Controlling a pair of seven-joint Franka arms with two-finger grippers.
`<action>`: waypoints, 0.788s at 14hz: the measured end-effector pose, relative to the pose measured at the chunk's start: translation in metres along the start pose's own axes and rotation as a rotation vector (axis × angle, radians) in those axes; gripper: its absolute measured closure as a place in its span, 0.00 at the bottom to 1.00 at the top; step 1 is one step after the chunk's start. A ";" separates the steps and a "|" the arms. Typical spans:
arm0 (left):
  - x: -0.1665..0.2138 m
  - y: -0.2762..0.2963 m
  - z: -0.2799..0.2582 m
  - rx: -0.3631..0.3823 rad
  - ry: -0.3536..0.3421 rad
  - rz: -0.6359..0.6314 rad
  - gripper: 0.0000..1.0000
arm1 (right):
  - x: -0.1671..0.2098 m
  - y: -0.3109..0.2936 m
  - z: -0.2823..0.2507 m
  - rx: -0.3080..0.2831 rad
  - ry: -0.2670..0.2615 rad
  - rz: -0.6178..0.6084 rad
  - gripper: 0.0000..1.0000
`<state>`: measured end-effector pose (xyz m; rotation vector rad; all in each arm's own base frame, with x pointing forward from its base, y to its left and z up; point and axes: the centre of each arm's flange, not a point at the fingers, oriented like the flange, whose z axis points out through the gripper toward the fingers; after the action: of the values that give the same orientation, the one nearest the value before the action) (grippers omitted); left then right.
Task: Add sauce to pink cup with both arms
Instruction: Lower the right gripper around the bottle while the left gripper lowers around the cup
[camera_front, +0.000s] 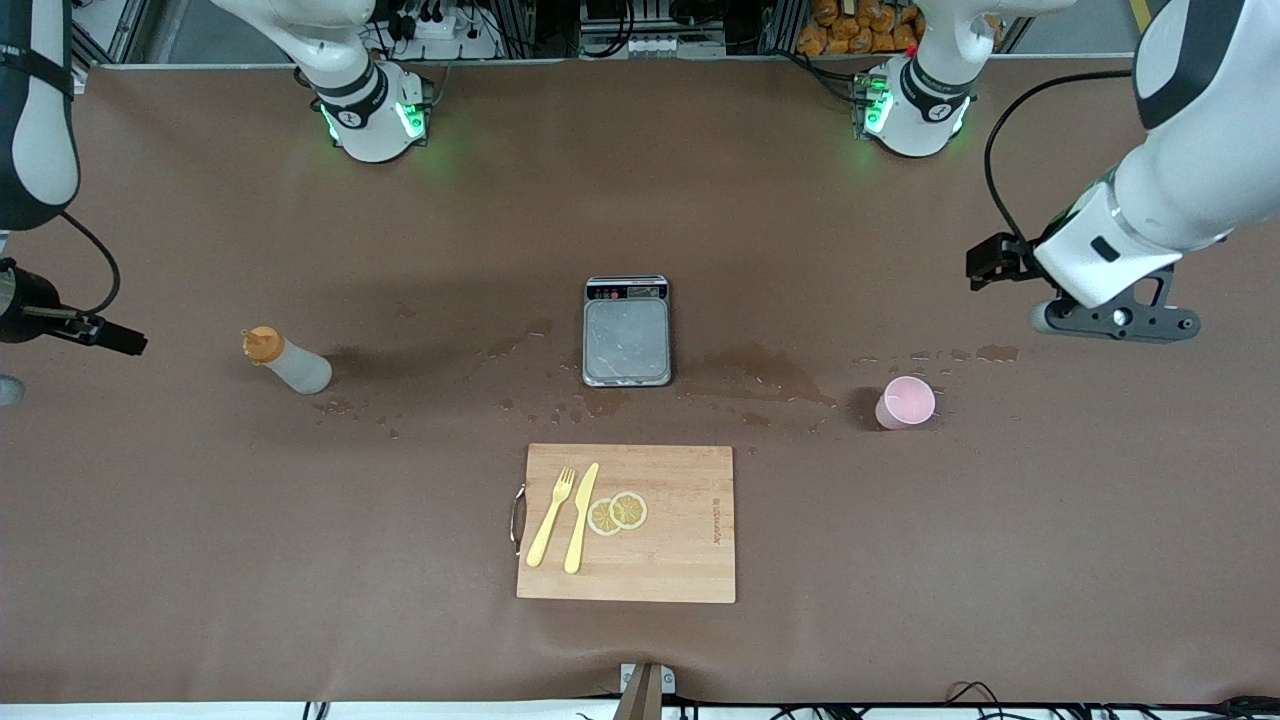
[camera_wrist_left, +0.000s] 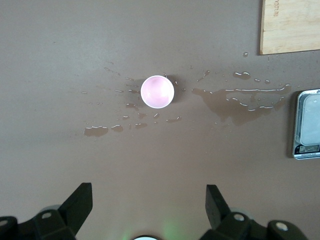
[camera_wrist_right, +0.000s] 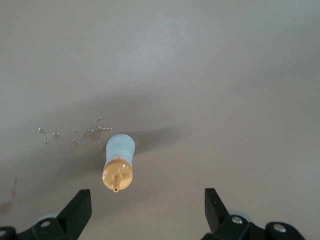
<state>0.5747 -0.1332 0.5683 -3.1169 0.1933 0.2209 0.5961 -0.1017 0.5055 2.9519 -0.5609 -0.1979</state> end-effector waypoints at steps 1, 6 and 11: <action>0.003 0.000 0.004 -0.001 -0.003 0.000 0.00 | 0.003 0.004 0.006 0.023 -0.017 0.045 0.00; 0.007 0.001 0.009 -0.002 -0.006 0.001 0.00 | 0.023 0.052 0.073 0.200 -0.243 0.253 0.00; 0.020 0.001 0.030 -0.005 -0.015 0.000 0.00 | 0.045 0.089 0.153 0.309 -0.455 0.433 0.00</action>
<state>0.5905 -0.1356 0.5362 -3.1191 0.1934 0.2457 0.5826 -0.2158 0.3640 2.9677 -1.3795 -0.8064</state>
